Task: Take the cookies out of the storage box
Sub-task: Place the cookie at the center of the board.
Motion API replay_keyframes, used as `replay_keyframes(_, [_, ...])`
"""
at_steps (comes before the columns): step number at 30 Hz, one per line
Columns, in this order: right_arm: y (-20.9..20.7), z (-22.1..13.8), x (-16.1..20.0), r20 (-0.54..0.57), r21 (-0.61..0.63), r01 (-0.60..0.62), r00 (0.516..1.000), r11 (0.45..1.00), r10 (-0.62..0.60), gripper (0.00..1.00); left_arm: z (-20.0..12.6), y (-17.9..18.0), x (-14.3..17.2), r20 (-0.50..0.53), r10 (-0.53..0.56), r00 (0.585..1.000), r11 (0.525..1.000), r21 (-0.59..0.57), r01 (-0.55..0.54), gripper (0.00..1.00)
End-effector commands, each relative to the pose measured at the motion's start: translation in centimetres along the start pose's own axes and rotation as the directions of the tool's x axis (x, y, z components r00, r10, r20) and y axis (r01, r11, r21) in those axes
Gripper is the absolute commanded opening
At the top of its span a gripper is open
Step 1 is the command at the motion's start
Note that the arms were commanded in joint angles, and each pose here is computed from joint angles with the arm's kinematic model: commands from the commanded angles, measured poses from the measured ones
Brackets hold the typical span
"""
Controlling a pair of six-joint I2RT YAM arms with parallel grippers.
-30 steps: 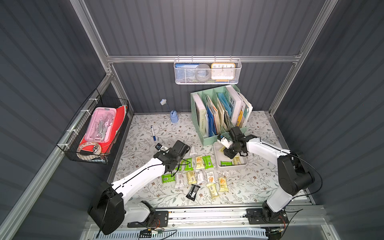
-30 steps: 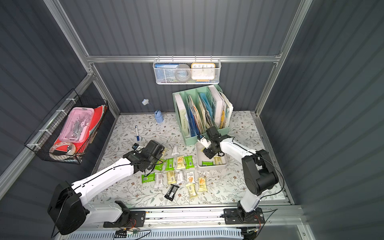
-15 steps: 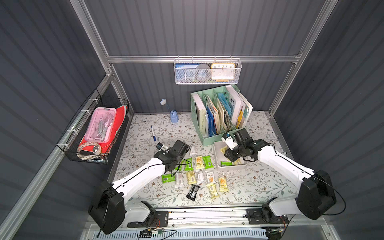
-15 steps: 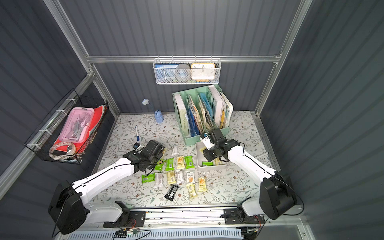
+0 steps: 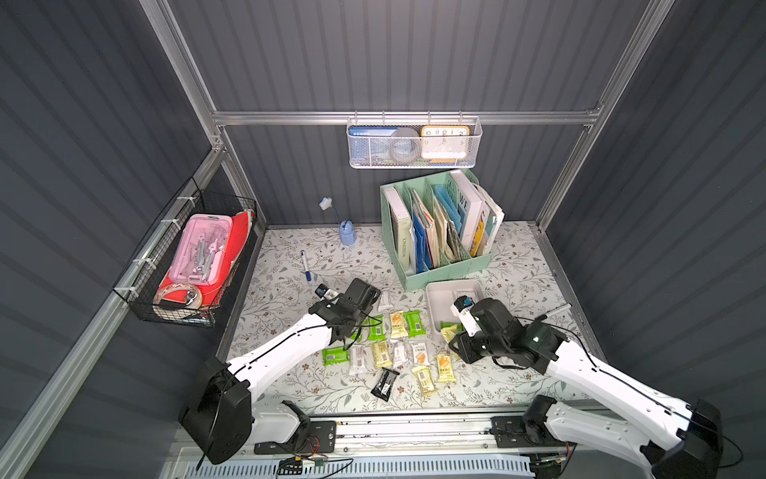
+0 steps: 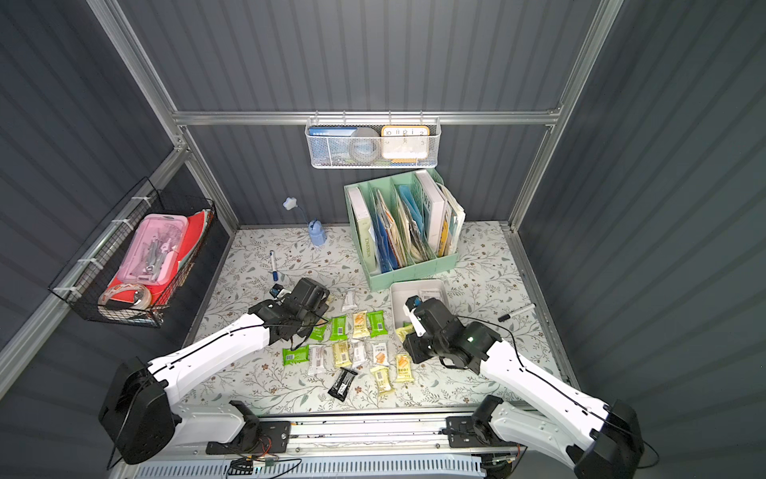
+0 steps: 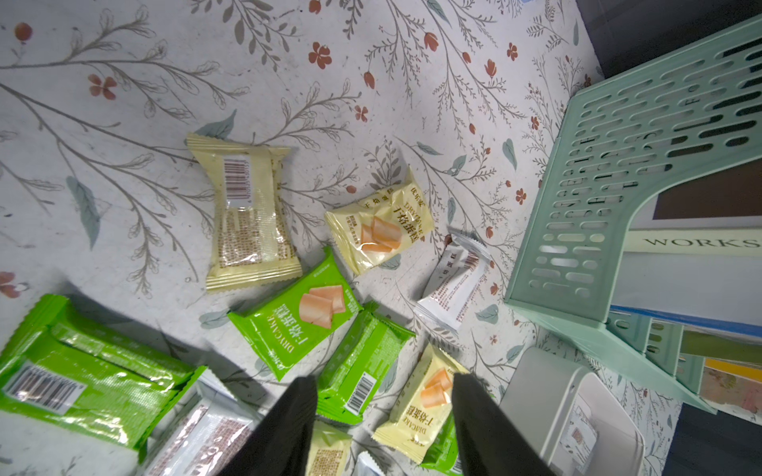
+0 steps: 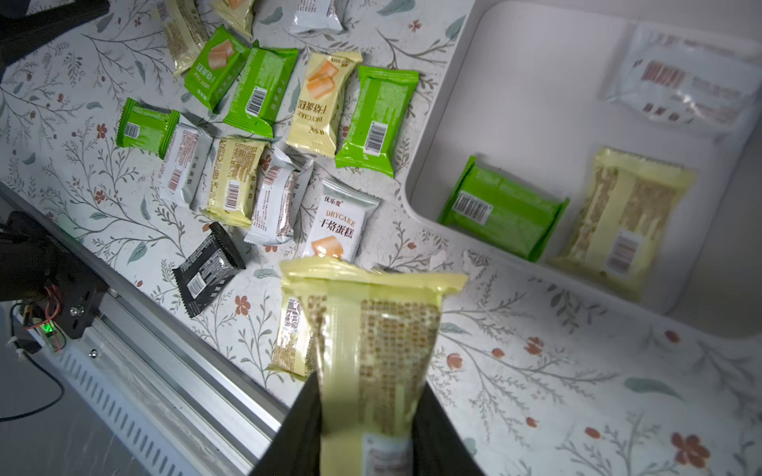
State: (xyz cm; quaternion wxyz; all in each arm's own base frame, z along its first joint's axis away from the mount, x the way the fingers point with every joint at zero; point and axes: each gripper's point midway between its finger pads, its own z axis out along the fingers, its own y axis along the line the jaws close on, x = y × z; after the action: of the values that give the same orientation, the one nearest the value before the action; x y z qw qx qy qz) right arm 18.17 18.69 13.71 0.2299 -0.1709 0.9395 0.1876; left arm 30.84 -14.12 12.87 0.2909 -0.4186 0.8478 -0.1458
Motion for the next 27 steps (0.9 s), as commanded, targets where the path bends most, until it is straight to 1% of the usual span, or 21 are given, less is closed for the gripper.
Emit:
replay_keyframes(1, [-1.4, 0.1, 2.5, -0.027, 0.082, -0.142, 0.989, 0.987, 0.144, 0.3, 0.5, 0.4, 0.2, -0.011, 0.021, 1.0, 1.0, -0.017, -0.021, 0.58])
replay_keyframes(5, [-2.4, 0.3, 4.4, -0.048, 0.143, -0.184, 0.98, 0.973, 0.192, 0.29, 0.6, 0.3, 0.2, -0.015, 0.026, 1.0, 0.999, -0.017, -0.027, 0.58])
replay_keyframes(9, [-3.3, 1.5, 5.6, -0.084, 0.197, -0.205, 0.971, 0.959, 0.224, 0.29, 0.6, 0.2, 0.3, -0.018, 0.026, 0.999, 1.0, -0.014, -0.027, 0.58])
replay_keyframes(17, [-4.3, 4.9, 7.0, -0.153, 0.285, -0.202, 0.955, 0.937, 0.253, 0.31, 0.6, 0.2, 0.5, -0.027, 0.025, 0.999, 1.0, -0.018, -0.026, 0.58])
replay_keyframes(22, [-5.1, 6.6, 7.6, -0.152, 0.328, -0.219, 0.948, 0.919, 0.28, 0.31, 0.5, 0.2, 0.4, -0.025, 0.026, 0.999, 1.0, -0.015, -0.026, 0.58])
replay_keyframes(24, [-5.6, 7.2, 8.3, -0.171, 0.357, -0.215, 0.942, 0.909, 0.29, 0.33, 0.5, 0.3, 0.4, -0.024, 0.023, 0.999, 1.0, -0.016, -0.024, 0.58])
replay_keyframes(27, [-5.9, 7.4, 8.5, -0.18, 0.377, -0.216, 0.937, 0.901, 0.3, 0.38, 0.4, 0.2, 0.4, -0.026, 0.025, 0.999, 1.0, -0.013, -0.025, 0.58])
